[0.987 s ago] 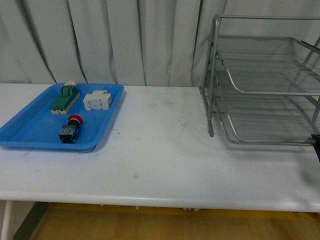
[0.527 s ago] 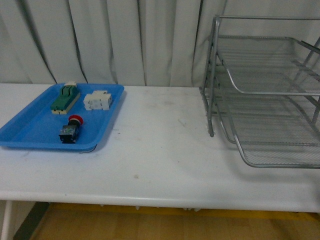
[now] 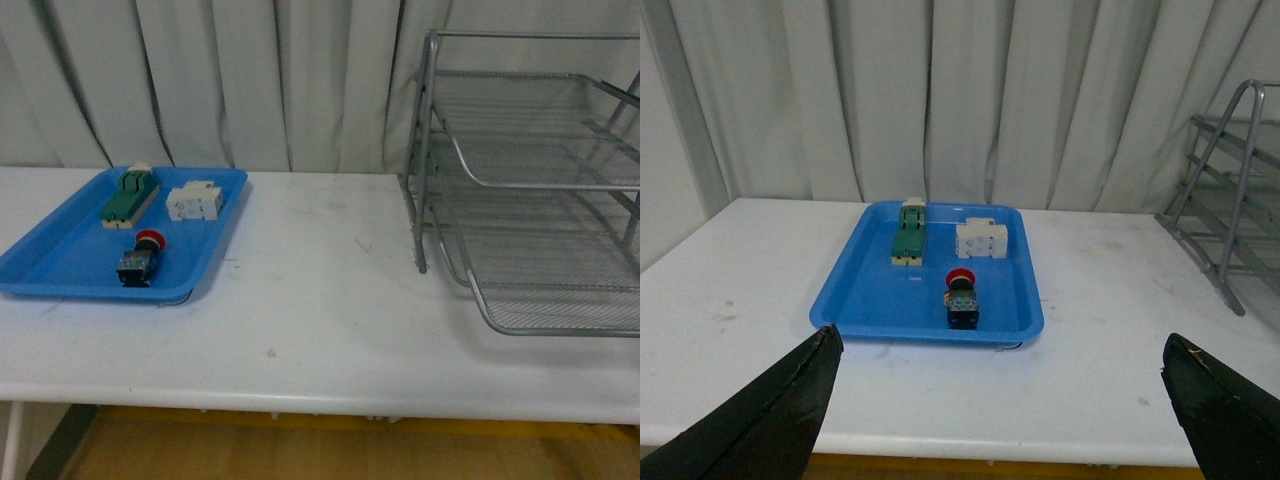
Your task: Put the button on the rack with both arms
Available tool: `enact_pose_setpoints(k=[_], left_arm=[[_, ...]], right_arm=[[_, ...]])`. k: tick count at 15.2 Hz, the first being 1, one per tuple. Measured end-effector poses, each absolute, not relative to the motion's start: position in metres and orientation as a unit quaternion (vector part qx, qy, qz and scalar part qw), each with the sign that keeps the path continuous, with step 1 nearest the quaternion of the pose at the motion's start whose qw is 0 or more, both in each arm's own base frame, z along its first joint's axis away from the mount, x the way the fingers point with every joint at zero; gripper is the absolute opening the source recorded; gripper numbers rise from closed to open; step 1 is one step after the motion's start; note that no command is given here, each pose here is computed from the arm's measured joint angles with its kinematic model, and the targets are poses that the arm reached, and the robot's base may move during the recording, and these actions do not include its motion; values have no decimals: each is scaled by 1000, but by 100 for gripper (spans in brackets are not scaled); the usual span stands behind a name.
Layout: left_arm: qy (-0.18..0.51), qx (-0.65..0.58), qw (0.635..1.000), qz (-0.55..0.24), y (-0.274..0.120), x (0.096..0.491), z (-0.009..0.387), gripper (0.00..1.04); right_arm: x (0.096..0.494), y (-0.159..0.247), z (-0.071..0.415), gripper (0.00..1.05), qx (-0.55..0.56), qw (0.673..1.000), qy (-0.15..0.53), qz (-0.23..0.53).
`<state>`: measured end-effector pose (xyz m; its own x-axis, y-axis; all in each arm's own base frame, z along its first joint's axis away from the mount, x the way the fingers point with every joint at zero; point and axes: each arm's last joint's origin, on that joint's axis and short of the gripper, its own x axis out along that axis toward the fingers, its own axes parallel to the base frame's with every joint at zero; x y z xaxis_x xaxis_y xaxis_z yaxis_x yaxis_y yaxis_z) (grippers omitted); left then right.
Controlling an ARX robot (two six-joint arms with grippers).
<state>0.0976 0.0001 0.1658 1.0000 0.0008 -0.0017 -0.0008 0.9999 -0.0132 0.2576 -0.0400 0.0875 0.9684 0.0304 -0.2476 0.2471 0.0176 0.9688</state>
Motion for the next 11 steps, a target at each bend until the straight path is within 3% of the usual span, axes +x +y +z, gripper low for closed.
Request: enact_pose_setpoints(k=[3, 4, 5, 6, 7, 9, 10, 11], left_arm=[[1, -7, 1000, 0, 0, 98, 166, 98], [1, -7, 1000, 0, 0, 98, 166, 98], [1, -7, 1000, 0, 0, 98, 166, 98], [1, -7, 1000, 1, 0, 98, 166, 98], [1, -7, 1000, 0, 0, 98, 166, 98], [1, -7, 1000, 0, 0, 98, 166, 98], [1, -7, 1000, 0, 0, 98, 166, 98], [1, -7, 1000, 0, 0, 98, 166, 98]], right_arm=[[231, -33, 79, 96, 688, 707, 134, -93], [215, -27, 95, 82, 580, 803, 113, -75], [199, -23, 126, 66, 391, 919, 49, -19], [185, -20, 142, 49, 234, 971, 47, -10], [169, -18, 150, 34, 123, 991, 41, -5], [142, -15, 157, 9, 37, 999, 32, -1], [135, -12, 166, 2, 17, 1000, 4, -1], [131, -6, 168, 2, 12, 1000, -3, -8]])
